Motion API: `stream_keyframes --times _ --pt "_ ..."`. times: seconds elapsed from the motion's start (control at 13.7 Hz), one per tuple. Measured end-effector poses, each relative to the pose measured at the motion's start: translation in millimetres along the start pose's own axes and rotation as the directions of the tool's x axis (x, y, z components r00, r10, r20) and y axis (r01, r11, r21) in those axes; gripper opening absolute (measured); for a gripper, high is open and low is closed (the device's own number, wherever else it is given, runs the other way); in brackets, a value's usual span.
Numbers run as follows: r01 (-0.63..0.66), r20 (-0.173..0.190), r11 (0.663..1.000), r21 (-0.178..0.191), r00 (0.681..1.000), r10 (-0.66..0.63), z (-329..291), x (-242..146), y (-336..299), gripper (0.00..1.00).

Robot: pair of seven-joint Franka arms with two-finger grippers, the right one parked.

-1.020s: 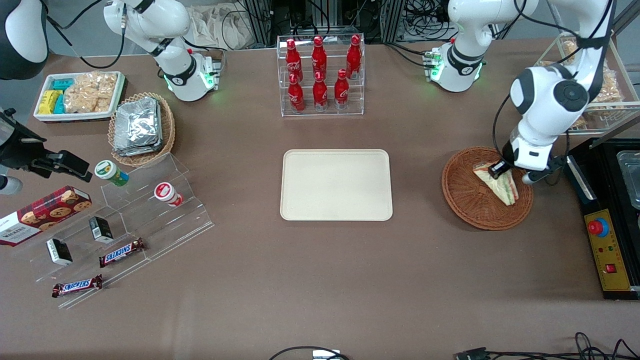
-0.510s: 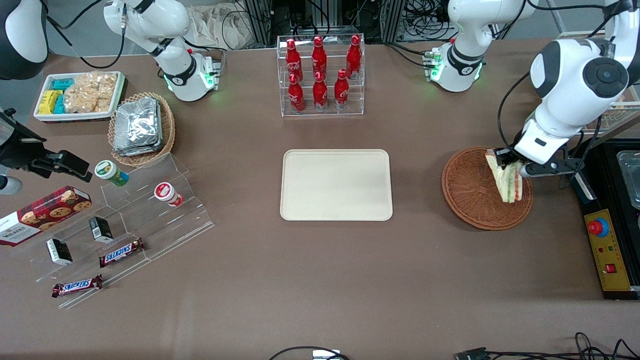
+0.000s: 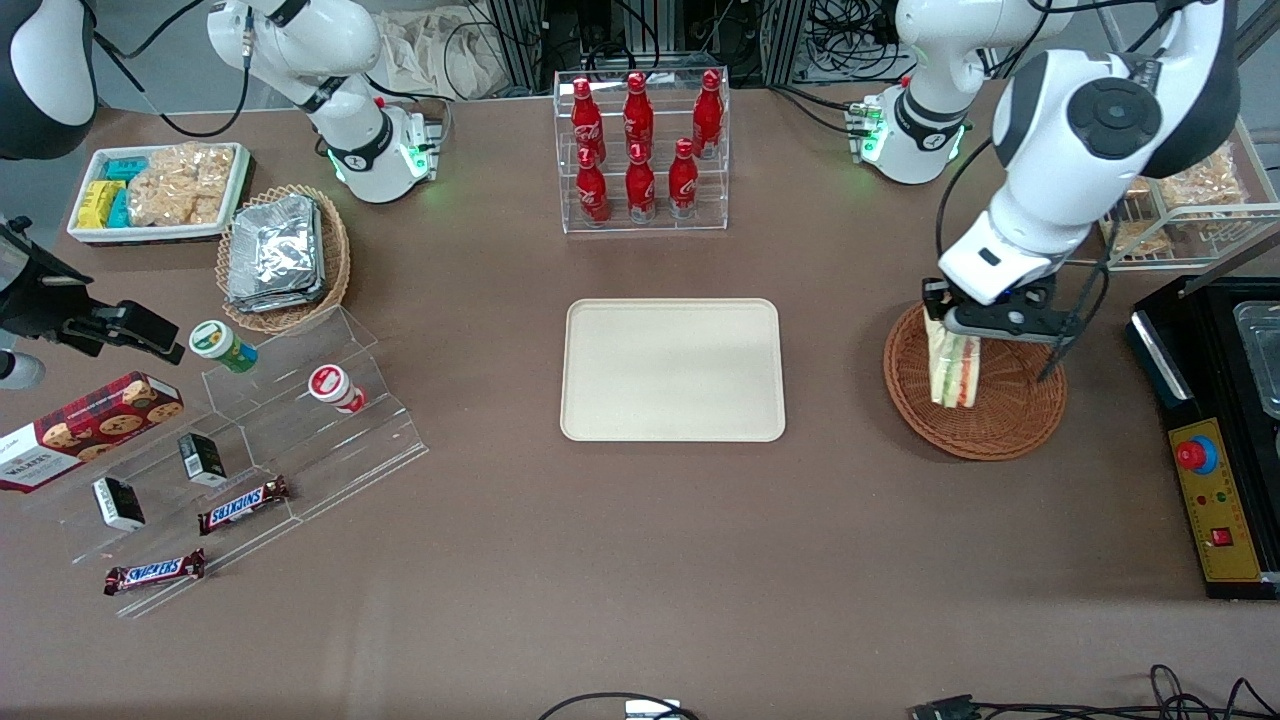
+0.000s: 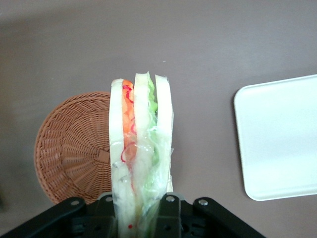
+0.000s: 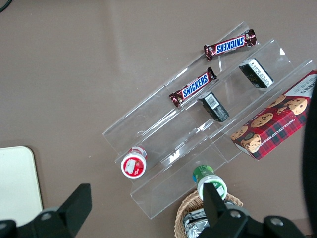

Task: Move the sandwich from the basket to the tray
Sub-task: 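Lift the sandwich out of the basket with the left gripper, then carry the sandwich over the cream tray with the left gripper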

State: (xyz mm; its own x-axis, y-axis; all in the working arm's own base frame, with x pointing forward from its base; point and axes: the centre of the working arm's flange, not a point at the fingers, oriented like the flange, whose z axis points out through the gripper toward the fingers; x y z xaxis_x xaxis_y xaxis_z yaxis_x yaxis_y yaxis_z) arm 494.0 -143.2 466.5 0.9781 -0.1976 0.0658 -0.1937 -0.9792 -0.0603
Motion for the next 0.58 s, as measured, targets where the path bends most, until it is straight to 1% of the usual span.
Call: stream_keyframes --times 0.22,0.36,0.58 --pt "-0.038 -0.003 0.999 -0.004 0.999 0.038 -1.2 1.1 27.0 0.19" --pt "-0.040 -0.004 0.999 -0.011 0.999 0.040 -0.6 3.0 59.8 0.19" --pt "-0.033 0.012 0.999 -0.036 0.999 0.034 7.6 5.1 116.3 0.19"
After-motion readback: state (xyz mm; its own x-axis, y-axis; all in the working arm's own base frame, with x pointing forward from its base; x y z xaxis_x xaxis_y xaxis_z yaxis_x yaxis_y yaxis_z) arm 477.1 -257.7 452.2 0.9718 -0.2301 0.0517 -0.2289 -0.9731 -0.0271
